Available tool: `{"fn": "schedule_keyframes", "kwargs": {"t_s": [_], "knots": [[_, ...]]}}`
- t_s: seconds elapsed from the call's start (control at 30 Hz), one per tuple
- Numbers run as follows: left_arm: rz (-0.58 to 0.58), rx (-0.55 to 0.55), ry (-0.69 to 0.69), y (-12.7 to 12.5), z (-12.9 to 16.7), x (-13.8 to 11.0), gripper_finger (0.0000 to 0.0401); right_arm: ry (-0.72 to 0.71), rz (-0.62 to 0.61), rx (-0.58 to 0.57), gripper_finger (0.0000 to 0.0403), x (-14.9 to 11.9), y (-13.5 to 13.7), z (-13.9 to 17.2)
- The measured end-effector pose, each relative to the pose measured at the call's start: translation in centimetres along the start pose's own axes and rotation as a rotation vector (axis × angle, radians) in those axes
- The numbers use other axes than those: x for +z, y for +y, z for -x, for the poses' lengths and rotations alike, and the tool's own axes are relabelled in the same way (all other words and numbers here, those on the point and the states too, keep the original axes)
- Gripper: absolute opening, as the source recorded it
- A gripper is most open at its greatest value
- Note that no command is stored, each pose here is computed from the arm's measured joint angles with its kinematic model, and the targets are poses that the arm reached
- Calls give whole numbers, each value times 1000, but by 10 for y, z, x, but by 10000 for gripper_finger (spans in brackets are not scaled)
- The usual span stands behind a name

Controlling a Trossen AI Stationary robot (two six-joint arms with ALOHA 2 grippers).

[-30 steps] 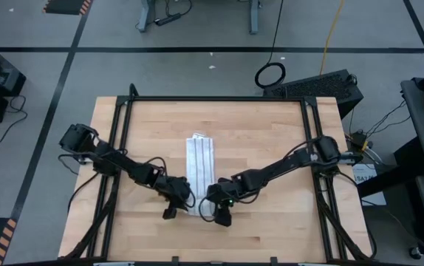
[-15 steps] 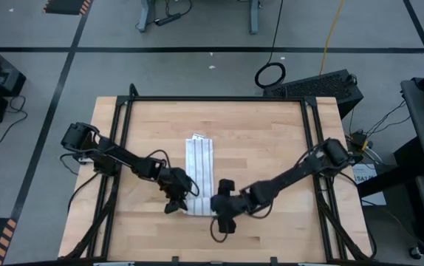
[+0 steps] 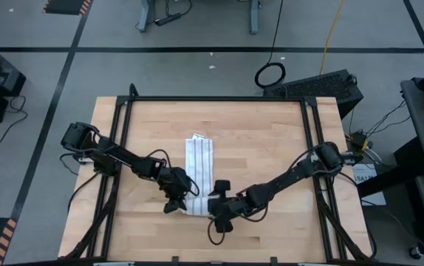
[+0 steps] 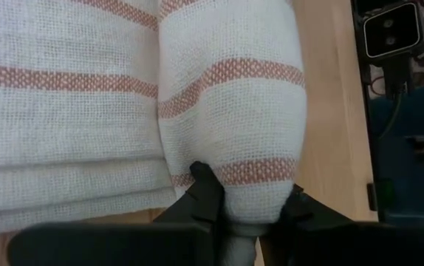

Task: Roll towel into tight, uniform cylinder
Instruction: Roll the white brown kitchen towel

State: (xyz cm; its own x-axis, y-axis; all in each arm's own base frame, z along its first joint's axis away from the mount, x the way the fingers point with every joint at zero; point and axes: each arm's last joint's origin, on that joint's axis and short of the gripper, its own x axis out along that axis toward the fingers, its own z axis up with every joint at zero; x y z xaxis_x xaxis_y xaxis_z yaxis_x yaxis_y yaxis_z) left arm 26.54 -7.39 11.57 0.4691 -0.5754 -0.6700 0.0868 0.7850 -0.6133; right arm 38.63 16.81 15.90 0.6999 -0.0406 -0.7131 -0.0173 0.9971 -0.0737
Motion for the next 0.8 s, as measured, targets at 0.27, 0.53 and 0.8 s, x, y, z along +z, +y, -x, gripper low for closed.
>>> {"fn": "schedule_keyframes", "kwargs": {"t_s": [0.27,0.53,0.8], "knots": [[4,6,4,0,0,0,59,8,47,49,400,-5,1,-13],[10,14,7,3,0,-4,59,4,48,54,400,-9,1,-23],[43,19,6,5,1,-6,59,26,55,36,381,-14,-1,-30]]}}
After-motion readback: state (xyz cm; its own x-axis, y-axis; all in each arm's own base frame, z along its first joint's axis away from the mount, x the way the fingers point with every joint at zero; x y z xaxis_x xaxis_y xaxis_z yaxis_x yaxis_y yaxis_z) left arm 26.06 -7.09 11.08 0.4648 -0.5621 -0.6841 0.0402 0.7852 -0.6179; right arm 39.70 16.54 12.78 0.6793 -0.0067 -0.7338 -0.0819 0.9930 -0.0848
